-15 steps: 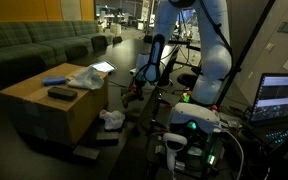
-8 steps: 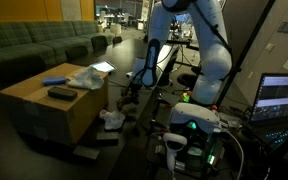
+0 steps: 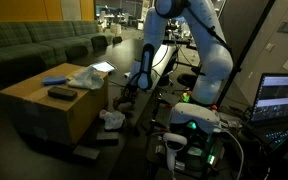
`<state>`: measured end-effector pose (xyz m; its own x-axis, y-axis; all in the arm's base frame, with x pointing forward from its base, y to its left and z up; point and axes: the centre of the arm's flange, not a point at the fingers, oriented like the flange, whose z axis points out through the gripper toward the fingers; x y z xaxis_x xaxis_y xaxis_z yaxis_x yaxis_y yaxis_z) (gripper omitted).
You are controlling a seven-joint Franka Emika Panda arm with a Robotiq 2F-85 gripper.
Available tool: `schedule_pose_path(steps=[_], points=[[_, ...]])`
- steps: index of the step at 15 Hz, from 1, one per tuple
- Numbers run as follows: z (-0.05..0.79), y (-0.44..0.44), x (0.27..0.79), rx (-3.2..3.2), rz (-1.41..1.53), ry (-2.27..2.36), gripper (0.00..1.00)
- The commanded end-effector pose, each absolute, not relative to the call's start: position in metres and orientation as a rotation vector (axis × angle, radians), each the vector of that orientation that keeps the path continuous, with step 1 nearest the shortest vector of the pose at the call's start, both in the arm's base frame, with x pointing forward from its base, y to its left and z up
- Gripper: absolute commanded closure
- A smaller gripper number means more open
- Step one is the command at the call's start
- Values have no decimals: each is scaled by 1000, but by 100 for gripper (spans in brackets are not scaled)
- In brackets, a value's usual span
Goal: Switch all the objects from the box and the table
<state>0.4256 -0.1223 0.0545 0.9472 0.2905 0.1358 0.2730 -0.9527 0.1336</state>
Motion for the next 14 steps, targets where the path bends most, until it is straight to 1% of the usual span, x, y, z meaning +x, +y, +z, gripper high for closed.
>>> schedule_pose_path(steps=[1,2,3,4,7,9,10,11,14], points=[[42,-129,435,2945,271,335,90],[40,-131,435,2937,270,318,75],[41,-133,434,2932,270,305,57],[41,-133,433,2927,273,295,52],[51,-126,427,2931,287,292,27],[59,-118,423,2942,308,297,14],[63,-114,420,2948,324,302,5],[65,-107,418,2955,341,297,1],[73,-83,409,2989,368,264,0]])
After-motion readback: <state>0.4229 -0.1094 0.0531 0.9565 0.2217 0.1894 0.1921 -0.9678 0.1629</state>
